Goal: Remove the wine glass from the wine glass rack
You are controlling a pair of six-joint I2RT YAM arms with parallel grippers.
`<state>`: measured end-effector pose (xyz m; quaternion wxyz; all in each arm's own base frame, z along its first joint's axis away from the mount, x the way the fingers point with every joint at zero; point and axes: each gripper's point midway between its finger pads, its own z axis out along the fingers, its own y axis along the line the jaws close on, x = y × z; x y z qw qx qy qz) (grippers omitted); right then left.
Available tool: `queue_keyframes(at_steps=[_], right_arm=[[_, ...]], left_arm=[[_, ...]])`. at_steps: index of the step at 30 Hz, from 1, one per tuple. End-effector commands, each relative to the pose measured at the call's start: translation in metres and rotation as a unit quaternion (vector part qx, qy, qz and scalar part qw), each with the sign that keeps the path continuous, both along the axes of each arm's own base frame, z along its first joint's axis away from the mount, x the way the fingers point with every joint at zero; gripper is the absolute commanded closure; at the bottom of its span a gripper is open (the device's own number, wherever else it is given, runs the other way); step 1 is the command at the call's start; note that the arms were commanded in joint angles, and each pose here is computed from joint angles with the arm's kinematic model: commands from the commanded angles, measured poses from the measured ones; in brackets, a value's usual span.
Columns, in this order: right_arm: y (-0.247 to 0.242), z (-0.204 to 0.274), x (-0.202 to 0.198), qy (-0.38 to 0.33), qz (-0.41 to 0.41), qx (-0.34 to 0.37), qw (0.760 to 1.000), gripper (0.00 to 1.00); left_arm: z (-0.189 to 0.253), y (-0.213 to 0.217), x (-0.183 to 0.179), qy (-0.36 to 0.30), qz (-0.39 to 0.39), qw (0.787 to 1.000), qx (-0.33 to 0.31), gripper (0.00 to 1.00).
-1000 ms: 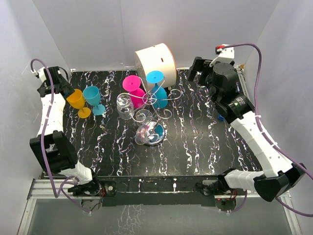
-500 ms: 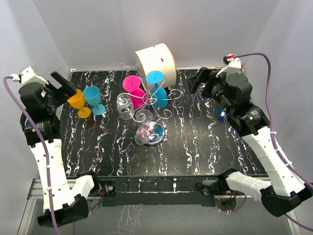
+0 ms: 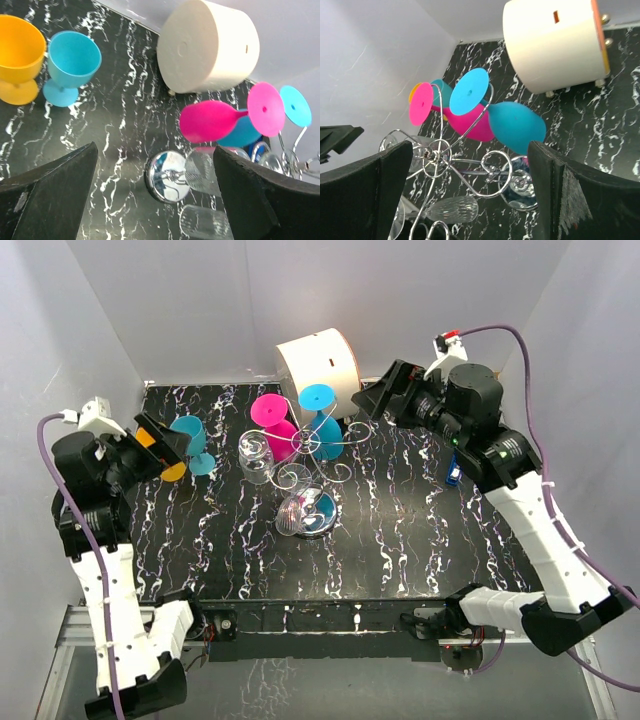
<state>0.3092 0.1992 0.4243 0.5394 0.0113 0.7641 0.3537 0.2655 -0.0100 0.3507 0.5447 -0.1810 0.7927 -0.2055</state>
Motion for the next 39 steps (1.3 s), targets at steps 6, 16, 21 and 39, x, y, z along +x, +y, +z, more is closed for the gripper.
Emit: queue_keyframes(at_steps=[6,16,21,39], right_arm=[[0.023,0.038,0.001,-0.027,0.051,0.055,0.997,0.02],[0.034,0.032,0.047,-0.026,0.022,0.046,0.998,0.24],[0.045,0.024,0.067,-0.027,0.024,0.049,0.998,0.35],[0.078,-0.021,0.101,0.055,0.082,0.066,0.993,0.45]], left_arm=[[0.005,-0.023,-0.008,0.001,-0.064,0.998,-0.022,0.01],[0.0,-0.027,-0.01,0.002,-0.077,0.997,-0.005,0.01],[-0.006,-0.029,-0.013,0.007,-0.079,0.997,0.0,0.01],[-0.023,-0.029,-0.01,0.061,-0.082,0.994,0.043,0.01]])
